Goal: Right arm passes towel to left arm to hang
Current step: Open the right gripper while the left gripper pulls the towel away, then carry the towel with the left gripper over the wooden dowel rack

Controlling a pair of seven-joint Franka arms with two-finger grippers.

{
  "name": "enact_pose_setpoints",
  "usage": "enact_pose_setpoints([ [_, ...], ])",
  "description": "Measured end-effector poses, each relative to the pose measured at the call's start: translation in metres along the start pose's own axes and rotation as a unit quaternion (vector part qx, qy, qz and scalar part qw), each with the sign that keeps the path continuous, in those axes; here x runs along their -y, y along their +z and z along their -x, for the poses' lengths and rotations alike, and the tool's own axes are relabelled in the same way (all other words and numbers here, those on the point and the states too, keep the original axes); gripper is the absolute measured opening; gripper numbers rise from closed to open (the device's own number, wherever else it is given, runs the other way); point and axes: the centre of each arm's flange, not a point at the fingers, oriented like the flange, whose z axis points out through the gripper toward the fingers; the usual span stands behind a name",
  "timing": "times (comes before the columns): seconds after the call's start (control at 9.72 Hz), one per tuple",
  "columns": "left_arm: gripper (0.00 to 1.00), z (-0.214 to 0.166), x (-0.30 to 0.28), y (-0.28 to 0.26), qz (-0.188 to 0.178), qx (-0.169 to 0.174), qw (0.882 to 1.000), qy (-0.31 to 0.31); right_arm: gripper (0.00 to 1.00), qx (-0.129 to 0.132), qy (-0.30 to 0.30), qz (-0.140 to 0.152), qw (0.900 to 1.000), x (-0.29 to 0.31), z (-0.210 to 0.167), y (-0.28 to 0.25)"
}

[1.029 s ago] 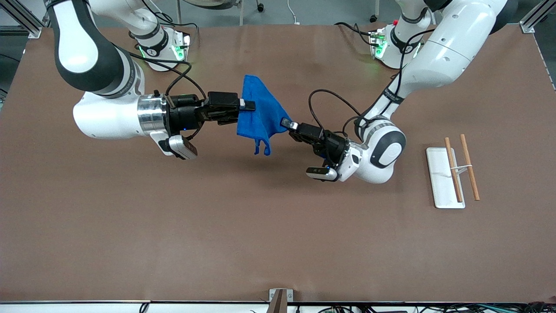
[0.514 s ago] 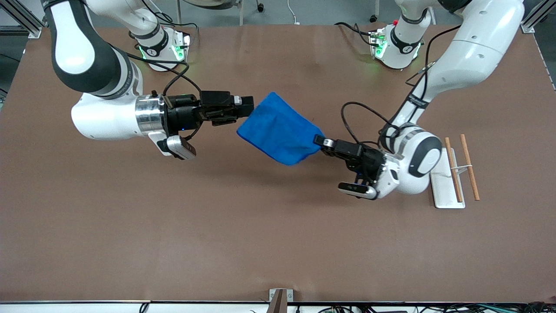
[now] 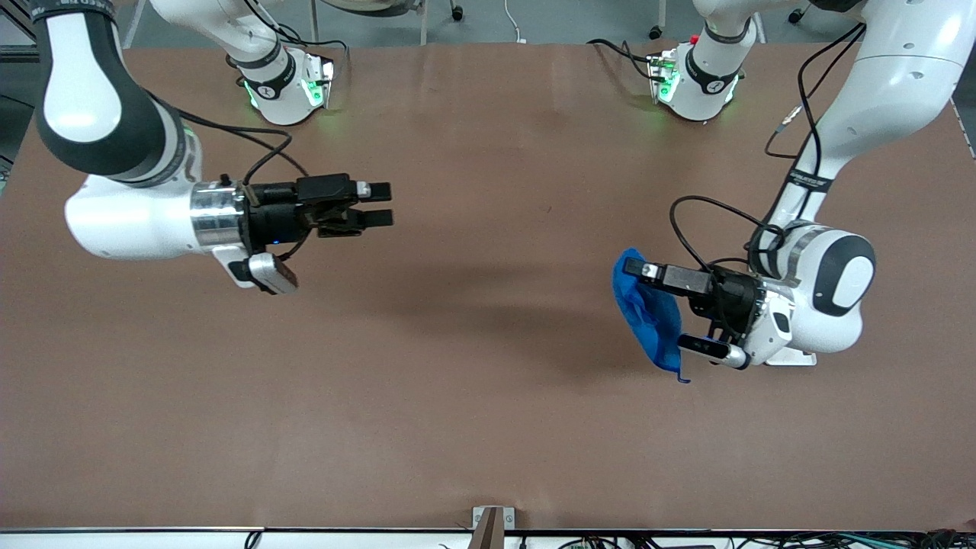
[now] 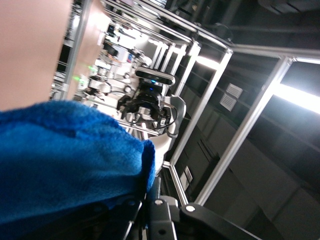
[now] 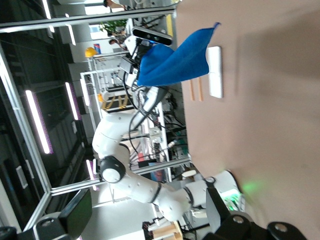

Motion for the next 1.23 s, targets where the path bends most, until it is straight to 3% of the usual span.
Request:
enact_pose_setpoints([
  [0.21, 0.02, -0.005, 0.014, -0.041, -0.088, -0.059, 0.993, -0.046, 1.0, 0.013, 0.008, 0.091, 0.996, -0.031, 0.004, -0.044],
  [0.41, 0.02, -0.004, 0.016, -0.071, -0.169, -0.12, 0.971, -0.116, 1.0, 0.023, 0.017, 0.191, 0.981, -0.059, 0.009, -0.079],
  [0.62, 0.02, 0.011, -0.01, -0.078, -0.251, -0.182, 0.932, -0.189, 1.0, 0.023, 0.03, 0.288, 0.957, -0.085, 0.015, -0.122],
  [0.93, 0.02, 0.067, -0.077, -0.087, -0.357, -0.301, 0.844, -0.263, 1.0, -0.005, 0.055, 0.389, 0.92, -0.112, 0.027, -0.2],
  [1.23, 0.02, 0.123, -0.089, -0.167, -0.375, -0.362, 0.8, -0.299, 1.0, -0.033, 0.054, 0.462, 0.884, -0.106, 0.038, -0.251],
])
